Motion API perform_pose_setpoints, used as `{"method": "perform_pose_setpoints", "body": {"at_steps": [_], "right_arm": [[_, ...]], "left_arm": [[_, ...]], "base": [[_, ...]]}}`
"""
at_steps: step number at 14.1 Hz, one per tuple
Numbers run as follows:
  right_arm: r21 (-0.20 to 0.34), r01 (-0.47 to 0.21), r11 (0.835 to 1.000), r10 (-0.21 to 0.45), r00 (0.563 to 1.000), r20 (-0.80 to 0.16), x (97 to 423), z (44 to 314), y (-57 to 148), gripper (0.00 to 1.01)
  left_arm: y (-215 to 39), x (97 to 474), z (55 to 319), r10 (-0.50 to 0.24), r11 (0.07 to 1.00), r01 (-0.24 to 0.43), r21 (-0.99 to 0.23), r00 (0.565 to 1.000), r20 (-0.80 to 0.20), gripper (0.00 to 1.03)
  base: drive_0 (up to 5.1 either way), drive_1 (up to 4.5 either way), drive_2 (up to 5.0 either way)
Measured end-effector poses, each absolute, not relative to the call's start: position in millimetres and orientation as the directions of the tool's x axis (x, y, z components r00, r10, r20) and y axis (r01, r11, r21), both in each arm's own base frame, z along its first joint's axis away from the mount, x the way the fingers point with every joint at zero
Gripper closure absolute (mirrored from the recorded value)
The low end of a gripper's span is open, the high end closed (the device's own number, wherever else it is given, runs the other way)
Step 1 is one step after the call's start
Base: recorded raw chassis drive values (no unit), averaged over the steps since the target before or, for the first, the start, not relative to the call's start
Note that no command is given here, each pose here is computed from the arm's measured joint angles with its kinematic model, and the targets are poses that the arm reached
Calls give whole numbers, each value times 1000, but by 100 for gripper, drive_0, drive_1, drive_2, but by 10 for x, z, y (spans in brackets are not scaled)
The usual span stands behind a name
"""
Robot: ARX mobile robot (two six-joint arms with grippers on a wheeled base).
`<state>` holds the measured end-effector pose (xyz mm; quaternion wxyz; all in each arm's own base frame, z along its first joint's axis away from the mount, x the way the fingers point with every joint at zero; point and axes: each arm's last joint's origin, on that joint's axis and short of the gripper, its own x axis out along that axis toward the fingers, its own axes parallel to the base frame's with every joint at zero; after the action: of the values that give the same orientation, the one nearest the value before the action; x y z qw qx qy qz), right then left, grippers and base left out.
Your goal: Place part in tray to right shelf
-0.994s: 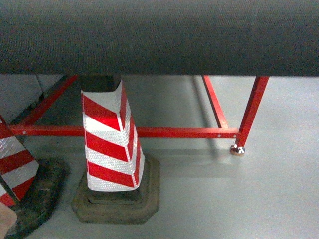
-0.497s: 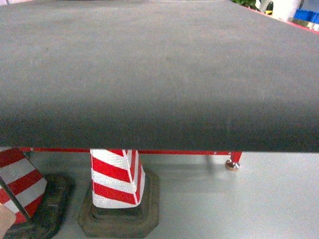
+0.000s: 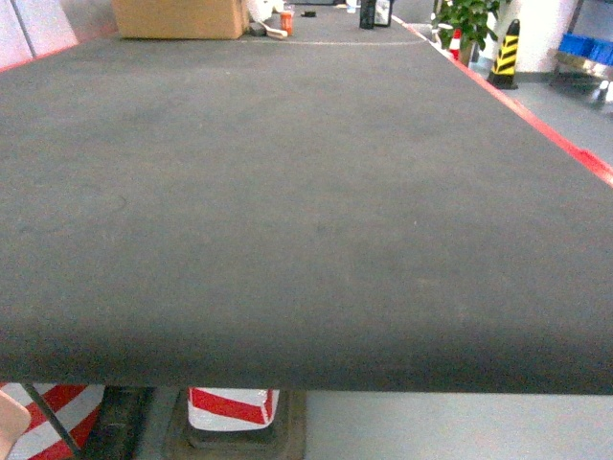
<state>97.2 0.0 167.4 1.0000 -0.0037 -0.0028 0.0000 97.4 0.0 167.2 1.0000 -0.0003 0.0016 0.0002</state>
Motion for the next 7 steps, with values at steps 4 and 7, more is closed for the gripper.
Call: {"method": "perform_pose_setpoints", "body": {"at_steps": [4,7], "right_arm": [[-8,0,1000,0,1000,3,972,1672,0,3],[-8,0,1000,0,1000,5,972,1674,0,3]], "left_arm": [[0,974,1668,0,1000,0,0,1000,-7,91],[0,974,1671,1,1000,-1,0,1000,-4,91]], "base": [[0,0,0],[0,0,0]]}}
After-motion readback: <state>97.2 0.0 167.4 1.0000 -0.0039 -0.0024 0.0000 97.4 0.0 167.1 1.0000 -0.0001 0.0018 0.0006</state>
